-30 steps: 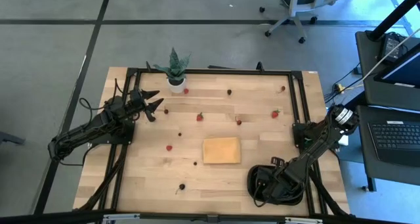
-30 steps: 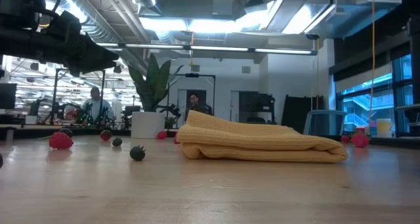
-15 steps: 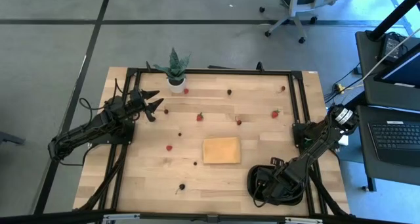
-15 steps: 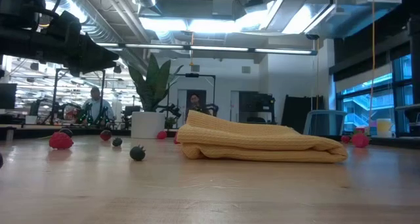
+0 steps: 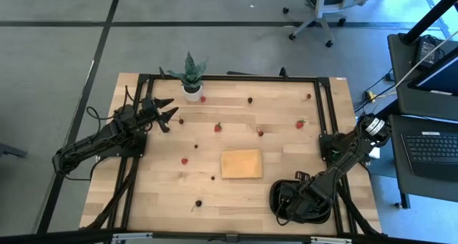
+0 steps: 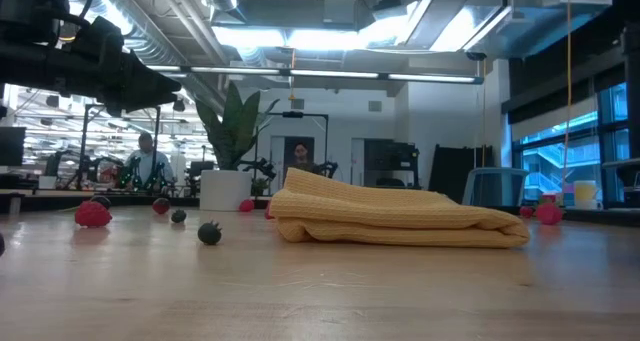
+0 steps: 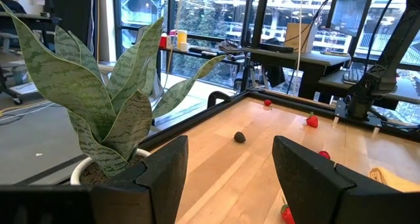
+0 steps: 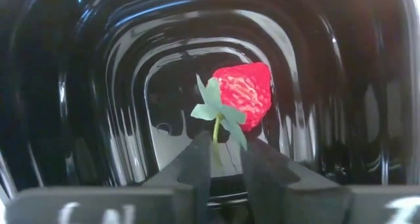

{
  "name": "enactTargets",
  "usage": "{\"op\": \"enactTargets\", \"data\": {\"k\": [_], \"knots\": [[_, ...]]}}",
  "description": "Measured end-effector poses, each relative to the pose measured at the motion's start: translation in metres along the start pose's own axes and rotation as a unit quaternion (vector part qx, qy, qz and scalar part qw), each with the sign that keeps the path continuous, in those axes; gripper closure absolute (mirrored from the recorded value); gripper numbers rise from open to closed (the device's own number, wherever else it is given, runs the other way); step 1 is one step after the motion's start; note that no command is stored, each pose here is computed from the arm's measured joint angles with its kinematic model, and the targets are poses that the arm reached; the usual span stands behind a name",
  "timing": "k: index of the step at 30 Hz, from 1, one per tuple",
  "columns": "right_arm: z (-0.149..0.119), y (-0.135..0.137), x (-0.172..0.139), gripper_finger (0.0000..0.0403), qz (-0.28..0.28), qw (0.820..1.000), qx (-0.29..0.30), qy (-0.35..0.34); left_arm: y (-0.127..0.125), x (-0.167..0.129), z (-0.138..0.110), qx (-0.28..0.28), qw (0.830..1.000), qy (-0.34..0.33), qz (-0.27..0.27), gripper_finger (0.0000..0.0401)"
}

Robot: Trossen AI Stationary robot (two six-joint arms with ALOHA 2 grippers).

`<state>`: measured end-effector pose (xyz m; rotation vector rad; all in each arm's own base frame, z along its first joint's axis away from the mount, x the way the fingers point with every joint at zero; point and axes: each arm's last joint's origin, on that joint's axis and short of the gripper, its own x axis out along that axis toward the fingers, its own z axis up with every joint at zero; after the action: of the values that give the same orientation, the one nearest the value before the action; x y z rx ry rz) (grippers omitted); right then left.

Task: Pick and placing Produce into tupperware
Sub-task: Put the bottom red strawberry into the black container, then put the right red strawberry into the black container

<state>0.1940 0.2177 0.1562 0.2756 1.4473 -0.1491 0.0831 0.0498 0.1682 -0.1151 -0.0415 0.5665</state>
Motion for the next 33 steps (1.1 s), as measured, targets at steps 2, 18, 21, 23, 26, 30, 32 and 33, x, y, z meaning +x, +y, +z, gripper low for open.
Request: {"op": "enactTargets", "data": {"k": [2, 18, 21, 23, 26, 30, 32, 33], "knots": [[0.0, 0.0, 0.0, 0.0281, 0.003, 1.0, 0.0, 0.005, 0.0, 0.0, 0.0, 0.0, 1.0, 0.0, 0.0, 0.0186], [0.008, -0.01, -0.072, 0.0223, -0.13, 0.991, 0.028, -0.019, 0.0, 0.0, 0.0, 0.0, 1.0, 0.0, 0.0, 0.0186], [0.012, -0.024, -0.087, 0.0223, -0.159, 0.985, 0.059, -0.022, 0.0, 0.0, 0.0, 0.0, 1.0, 0.0, 0.0, 0.0186], [0.016, -0.036, -0.092, 0.0223, -0.171, 0.982, 0.076, -0.019, 0.0, 0.0, 0.0, 0.0, 1.0, 0.0, 0.0, 0.0186], [0.023, -0.053, -0.096, 0.0223, -0.184, 0.977, 0.103, -0.017, 0.0, 0.0, 0.0, 0.0, 1.0, 0.0, 0.0, 0.0186], [0.034, -0.076, -0.094, 0.0223, -0.197, 0.97, 0.14, -0.018, 0.0, 0.0, 0.0, 0.0, 1.0, 0.0, 0.0, 0.0186], [0.039, -0.088, -0.092, 0.0223, -0.207, 0.965, 0.162, -0.014, 0.0, 0.0, 0.0, 0.0, 1.0, 0.0, 0.0, 0.0186], [0.042, -0.094, -0.091, 0.0223, -0.215, 0.961, 0.173, -0.016, 0.0, 0.0, 0.0, 0.0, 1.0, 0.0, 0.0, 0.0186]]}}
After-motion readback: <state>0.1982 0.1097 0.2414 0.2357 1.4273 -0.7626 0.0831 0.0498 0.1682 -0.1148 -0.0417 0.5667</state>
